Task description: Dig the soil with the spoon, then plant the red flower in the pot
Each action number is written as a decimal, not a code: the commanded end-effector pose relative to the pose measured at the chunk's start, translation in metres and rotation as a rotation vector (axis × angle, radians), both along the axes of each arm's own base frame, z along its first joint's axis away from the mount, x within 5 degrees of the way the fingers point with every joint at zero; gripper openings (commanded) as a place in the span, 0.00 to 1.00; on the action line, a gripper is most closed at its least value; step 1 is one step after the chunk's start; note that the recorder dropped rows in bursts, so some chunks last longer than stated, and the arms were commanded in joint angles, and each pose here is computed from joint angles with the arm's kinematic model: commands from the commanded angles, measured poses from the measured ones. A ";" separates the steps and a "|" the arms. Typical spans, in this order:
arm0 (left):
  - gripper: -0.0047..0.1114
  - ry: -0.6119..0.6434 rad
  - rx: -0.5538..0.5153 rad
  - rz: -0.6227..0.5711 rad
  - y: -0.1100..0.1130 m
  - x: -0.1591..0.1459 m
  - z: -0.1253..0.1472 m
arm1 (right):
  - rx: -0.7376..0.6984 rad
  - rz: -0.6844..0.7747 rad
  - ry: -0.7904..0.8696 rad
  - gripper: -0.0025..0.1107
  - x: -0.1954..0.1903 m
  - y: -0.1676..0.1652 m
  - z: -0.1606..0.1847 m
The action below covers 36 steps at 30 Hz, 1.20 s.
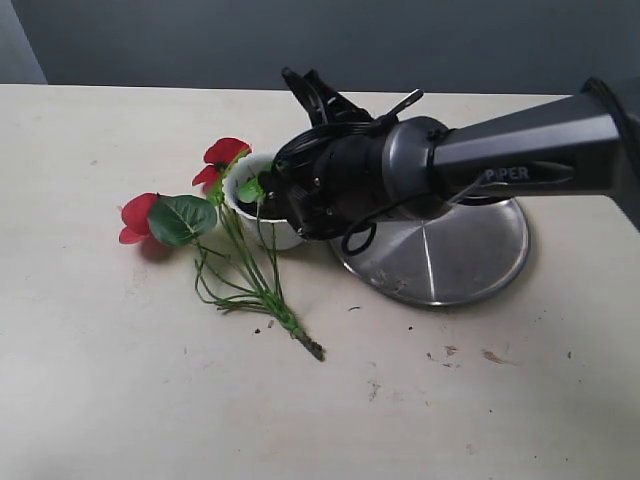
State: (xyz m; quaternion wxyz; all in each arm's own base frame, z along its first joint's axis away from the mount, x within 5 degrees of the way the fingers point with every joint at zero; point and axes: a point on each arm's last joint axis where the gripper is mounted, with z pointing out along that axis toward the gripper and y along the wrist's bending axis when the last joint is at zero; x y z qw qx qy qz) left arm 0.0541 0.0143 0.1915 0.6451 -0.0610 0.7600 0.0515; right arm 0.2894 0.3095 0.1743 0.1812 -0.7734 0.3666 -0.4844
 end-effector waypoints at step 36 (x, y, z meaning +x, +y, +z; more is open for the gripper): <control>0.04 -0.006 0.000 -0.004 0.000 0.000 0.000 | -0.066 -0.027 -0.001 0.02 0.016 0.019 -0.011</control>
